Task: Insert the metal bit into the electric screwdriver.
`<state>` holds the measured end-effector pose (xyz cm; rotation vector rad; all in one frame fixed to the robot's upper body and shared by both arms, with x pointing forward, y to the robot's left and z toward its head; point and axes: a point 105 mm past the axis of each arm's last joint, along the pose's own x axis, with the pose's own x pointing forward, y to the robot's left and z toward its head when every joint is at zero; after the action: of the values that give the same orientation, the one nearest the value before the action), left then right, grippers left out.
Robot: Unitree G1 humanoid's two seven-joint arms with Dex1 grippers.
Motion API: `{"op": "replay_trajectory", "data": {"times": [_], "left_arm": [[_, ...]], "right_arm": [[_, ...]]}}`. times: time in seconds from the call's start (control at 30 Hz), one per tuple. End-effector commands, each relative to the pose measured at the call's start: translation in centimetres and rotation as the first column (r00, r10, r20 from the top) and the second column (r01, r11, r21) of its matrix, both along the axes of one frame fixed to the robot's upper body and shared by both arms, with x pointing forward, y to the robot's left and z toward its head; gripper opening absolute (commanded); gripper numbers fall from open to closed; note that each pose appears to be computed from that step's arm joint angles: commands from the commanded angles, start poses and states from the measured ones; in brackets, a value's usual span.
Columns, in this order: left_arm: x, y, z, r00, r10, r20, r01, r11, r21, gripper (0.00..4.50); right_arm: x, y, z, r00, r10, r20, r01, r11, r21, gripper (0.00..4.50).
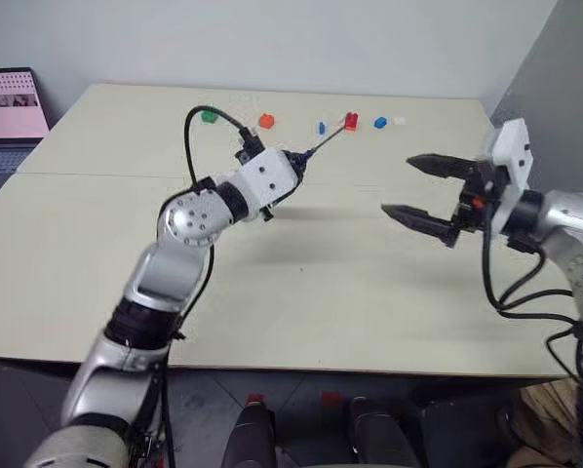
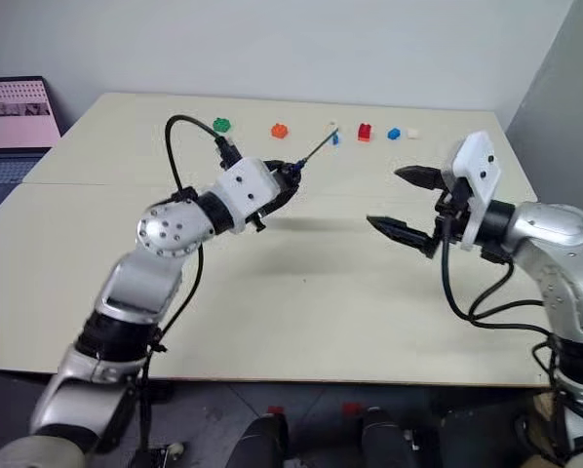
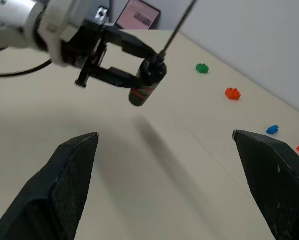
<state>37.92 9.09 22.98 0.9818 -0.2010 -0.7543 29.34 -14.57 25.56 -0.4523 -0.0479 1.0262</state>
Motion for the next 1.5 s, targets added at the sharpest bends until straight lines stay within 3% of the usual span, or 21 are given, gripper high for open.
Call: {"op": "replay_trajectory", "data": {"times": [0.03, 0.1, 0.23, 0.43, 0.6, 0.67, 0.73, 0.9, 1.03, 1.27, 1.5], "left_arm": [[0.6, -0.3, -0.9, 0.989, -0.092, -0.116, 0.118, 0.962, 0.247, 1.63], [1.1, -0.6, -2.3, 0.974, -0.12, -0.193, 0.182, 0.92, 0.348, 1.63], [1.6, -1.7, -4.7, 0.94, -0.152, -0.306, 0.278, 0.863, 0.423, 1.63], [1.9, -3.7, -7.6, 0.883, -0.165, -0.439, 0.375, 0.81, 0.451, 1.63], [1.9, -4.5, -8.6, 0.839, -0.163, -0.519, 0.414, 0.81, 0.416, 1.63], [1.9, -4.7, -8.7, 0.828, -0.16, -0.537, 0.42, 0.811, 0.406, 2.33], [1.9, -4.8, -8.6, 0.82, -0.163, -0.548, 0.428, 0.81, 0.4, 2.65], [2.0, -4.6, -6.2, 0.816, -0.193, -0.545, 0.436, 0.824, 0.36, 3.69], [1.7, -2.9, -2.2, 0.823, -0.23, -0.518, 0.408, 0.876, 0.259, 4.48], [0.6, 4.2, 1.4, 0.878, -0.155, -0.453, 0.219, 0.971, 0.091, 4.48], [-2.6, 11.5, 1.4, 0.882, -0.035, -0.47, 0.009, 0.998, -0.056, 4.48]], "right_arm": [[-2.1, -1.0, 0.9, 0.997, 0.073, 0.004, -0.072, 0.99, -0.119, 4.5], [-2.6, -1.5, 0.6, 0.996, 0.082, -0.02, -0.084, 0.982, -0.172, 4.5], [-2.9, -2.4, -0.3, 0.995, 0.079, -0.064, -0.092, 0.967, -0.236, 4.5], [-3.2, -3.4, -1.8, 0.989, 0.061, -0.132, -0.099, 0.949, -0.3, 4.5], [-2.9, -4.2, -2.6, 0.986, 0.025, -0.166, -0.082, 0.935, -0.344, 4.5], [-2.8, -4.3, -2.6, 0.986, 0.02, -0.166, -0.077, 0.935, -0.346, 4.5], [-2.7, -4.4, -2.7, 0.986, 0.019, -0.166, -0.076, 0.936, -0.345, 4.5], [-2.5, -4.5, -2.8, 0.985, 0.015, -0.169, -0.073, 0.936, -0.344, 4.5], [-2.1, -4.8, -2.9, 0.985, 0.01, -0.174, -0.071, 0.935, -0.346, 4.5], [-0.8, -5.9, -3.4, 0.986, -0.027, -0.165, -0.031, 0.94, -0.34, 4.5], [-0.3, -6.8, -4.2, 0.983, -0.044, -0.179, -0.016, 0.948, -0.318, 4.5]]}}
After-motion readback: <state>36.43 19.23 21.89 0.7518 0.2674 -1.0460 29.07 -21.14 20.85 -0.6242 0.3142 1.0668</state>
